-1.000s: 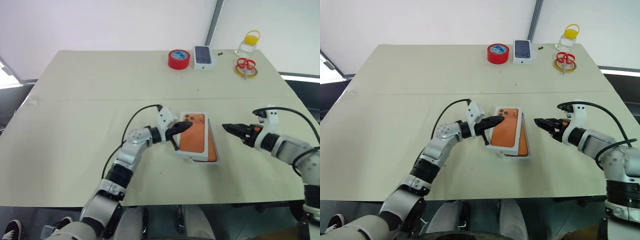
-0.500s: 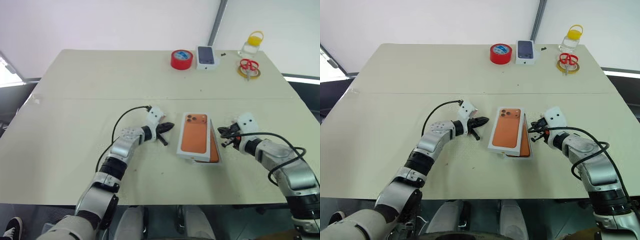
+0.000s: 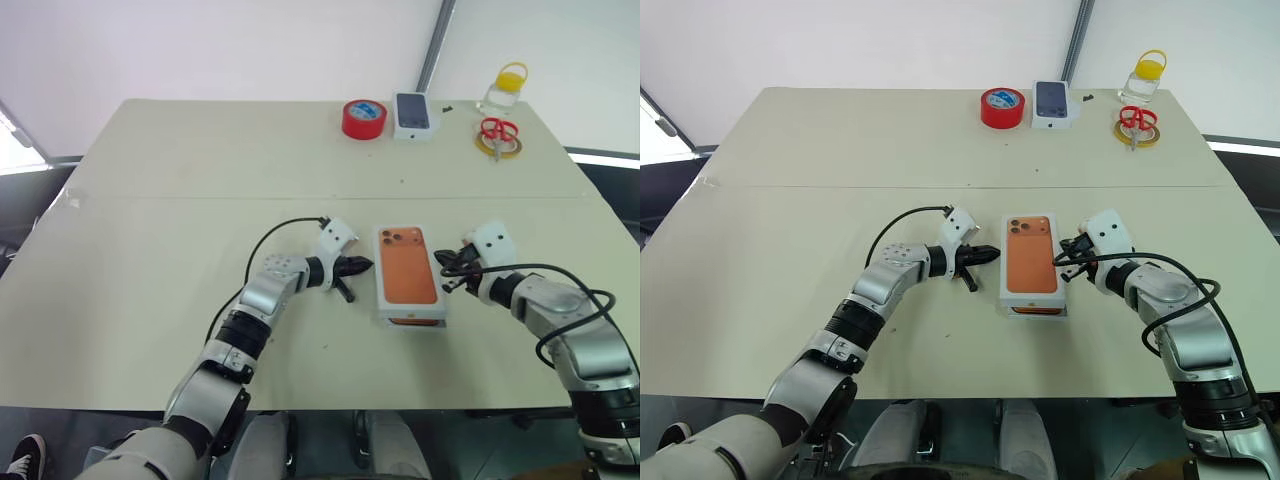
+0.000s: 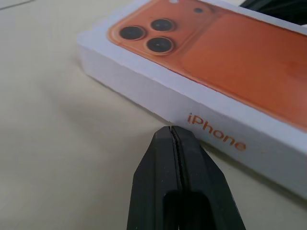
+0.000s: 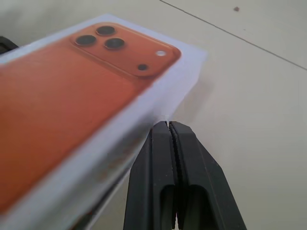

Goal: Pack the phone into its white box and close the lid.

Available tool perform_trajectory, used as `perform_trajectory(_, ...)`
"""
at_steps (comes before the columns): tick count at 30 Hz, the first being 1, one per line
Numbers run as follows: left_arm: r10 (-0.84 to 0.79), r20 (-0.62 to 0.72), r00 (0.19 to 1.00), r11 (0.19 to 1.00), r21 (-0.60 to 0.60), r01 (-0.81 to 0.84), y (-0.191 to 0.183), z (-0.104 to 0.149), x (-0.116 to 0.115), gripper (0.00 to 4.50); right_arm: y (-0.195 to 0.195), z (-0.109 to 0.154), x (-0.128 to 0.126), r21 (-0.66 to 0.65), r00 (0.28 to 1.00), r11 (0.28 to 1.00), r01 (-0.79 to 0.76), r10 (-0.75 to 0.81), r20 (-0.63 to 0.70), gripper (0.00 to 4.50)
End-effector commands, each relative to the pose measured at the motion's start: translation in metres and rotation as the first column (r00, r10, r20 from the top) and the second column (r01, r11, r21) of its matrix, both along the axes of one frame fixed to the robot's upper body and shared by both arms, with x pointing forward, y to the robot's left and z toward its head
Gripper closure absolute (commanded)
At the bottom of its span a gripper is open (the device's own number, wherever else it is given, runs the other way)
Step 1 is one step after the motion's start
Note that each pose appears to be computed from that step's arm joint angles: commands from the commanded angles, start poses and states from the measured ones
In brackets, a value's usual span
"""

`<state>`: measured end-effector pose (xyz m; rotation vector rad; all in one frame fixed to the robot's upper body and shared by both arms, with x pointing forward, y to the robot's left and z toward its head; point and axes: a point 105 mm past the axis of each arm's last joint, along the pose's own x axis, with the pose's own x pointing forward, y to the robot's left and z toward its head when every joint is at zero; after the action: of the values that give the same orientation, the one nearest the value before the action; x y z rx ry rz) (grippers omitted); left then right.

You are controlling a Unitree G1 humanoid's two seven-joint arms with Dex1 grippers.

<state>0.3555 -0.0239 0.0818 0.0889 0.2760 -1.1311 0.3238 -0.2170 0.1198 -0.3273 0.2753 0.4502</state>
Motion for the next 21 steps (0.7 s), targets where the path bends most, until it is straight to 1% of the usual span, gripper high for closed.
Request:
perform_trajectory(1,-0.06,0.041,0.997,0.998,-0.018,0.061,-0.015,0.017,-0.005,4.5,-0.002,0.022,0.001,-0.045,0.997,0.999,-0.01,0.013,0.075,4.44)
perform_trajectory(4,-0.087,0.074,0.993,0.996,-0.015,0.088,-0.02,0.023,-0.009,4.5,-0.001,0.017,-0.006,-0.067,0.998,0.997,-0.044,0.047,0.051,4.44)
perform_trajectory(8,-0.098,0.061,0.993,0.995,-0.019,0.099,-0.022,0.023,-0.012,4.5,0.003,0.015,-0.013,-0.056,0.997,0.996,-0.071,0.073,0.031,4.44)
perform_trajectory(9,-0.097,0.069,0.993,0.995,-0.004,0.097,-0.021,0.021,-0.012,4.5,0.005,0.014,-0.014,-0.055,0.996,0.995,-0.079,0.08,0.026,4.44)
perform_trajectory(14,-0.071,0.068,0.995,0.998,0.004,0.07,-0.014,0.018,-0.009,4.5,-0.006,0.005,-0.012,-0.078,1.0,0.997,-0.024,0.025,0.013,4.44)
perform_trajectory(16,-0.067,0.063,0.996,0.998,0.006,0.067,-0.012,0.017,-0.008,4.5,-0.012,0.009,-0.009,-0.052,1.0,0.999,0.007,-0.006,0.025,4.44)
perform_trajectory(19,-0.05,0.067,0.996,0.999,0.006,0.05,-0.009,0.017,-0.006,4.5,-0.018,0.028,-0.001,0.034,0.995,0.998,0.045,-0.048,0.087,4.44)
perform_trajectory(21,-0.046,0.066,0.997,0.999,0.005,0.045,-0.009,0.017,-0.005,4.5,-0.02,0.033,0.002,0.07,0.993,0.996,0.057,-0.064,0.098,4.44)
